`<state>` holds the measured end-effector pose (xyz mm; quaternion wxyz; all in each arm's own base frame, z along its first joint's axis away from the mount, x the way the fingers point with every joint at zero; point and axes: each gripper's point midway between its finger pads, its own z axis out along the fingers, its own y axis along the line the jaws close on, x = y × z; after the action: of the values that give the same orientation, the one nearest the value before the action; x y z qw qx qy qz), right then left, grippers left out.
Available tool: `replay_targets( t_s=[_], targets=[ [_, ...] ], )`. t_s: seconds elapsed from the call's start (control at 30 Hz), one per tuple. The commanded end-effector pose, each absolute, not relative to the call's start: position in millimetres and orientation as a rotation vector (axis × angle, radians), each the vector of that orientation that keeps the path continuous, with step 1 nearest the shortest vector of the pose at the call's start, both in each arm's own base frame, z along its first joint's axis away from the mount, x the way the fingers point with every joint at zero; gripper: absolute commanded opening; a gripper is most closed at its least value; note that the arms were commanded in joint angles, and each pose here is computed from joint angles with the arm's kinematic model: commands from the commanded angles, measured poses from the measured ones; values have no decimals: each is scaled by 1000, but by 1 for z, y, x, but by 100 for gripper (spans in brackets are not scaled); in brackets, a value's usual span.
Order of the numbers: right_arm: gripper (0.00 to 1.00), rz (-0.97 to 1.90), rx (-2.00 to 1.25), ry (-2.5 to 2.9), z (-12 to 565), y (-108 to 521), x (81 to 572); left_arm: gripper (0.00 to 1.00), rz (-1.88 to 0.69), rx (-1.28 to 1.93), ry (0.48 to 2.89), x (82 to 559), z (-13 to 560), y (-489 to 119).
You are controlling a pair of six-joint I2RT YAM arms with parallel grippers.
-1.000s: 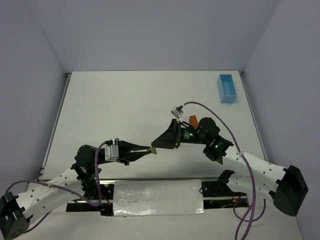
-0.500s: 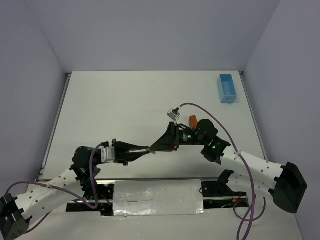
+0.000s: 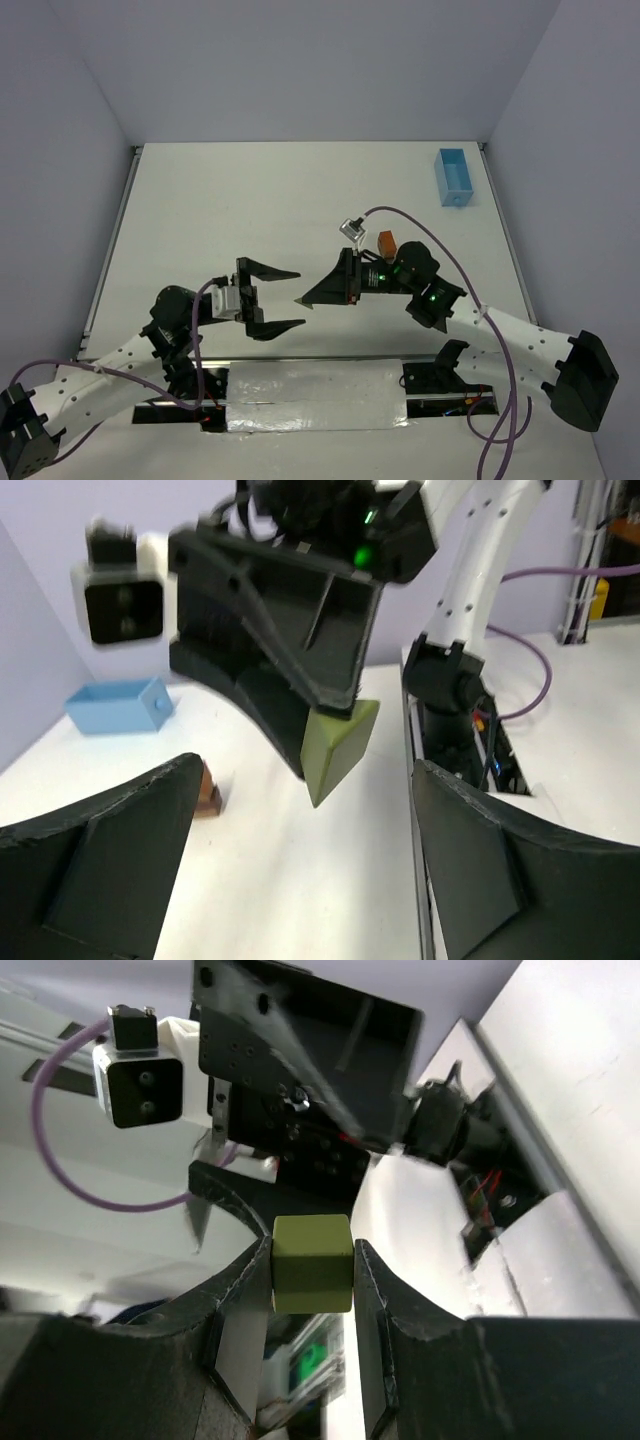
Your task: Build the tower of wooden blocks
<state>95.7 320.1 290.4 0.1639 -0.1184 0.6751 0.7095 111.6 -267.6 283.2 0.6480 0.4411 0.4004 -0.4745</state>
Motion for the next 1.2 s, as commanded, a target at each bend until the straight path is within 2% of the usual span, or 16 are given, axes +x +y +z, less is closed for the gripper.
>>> replay_targets(
  t_s=[0.0,0.07,0.13,0.17,0.33,0.47,0.63,0.73,0.87,0.97,1.1,1.17],
  targets=[
    [0,1884,-413,1767,320,315,104,99,-1070,1015,932,117,294,-273],
    [0,1724,-462,1740,318,309,115,99,-1071,983,1026,127,293,-275],
    [0,1455,-415,1746,308,298,147,100,-1071,949,1080,134,302,-275],
    [0,1387,-392,1734,307,291,154,100,-1084,899,1196,142,292,-275],
    [0,978,-183,1679,298,243,208,99,-1157,851,1369,145,293,-282],
    [0,608,-113,1696,275,199,241,99,-1068,746,1600,164,283,-273],
    [0,267,-67,1684,264,158,269,100,-781,583,1909,182,254,-227],
    [0,122,-54,1709,251,135,289,99,-658,545,1970,183,246,-203],
    [0,88,-54,1742,234,116,311,99,-497,438,1968,188,240,-166],
    [0,58,-29,1775,218,97,328,100,-483,394,1947,186,238,-155],
    [0,117,-82,1832,200,103,345,99,-515,393,1920,182,236,-156],
    [4,86,-97,1884,182,104,353,100,-494,379,1931,184,232,-153]
  ],
)
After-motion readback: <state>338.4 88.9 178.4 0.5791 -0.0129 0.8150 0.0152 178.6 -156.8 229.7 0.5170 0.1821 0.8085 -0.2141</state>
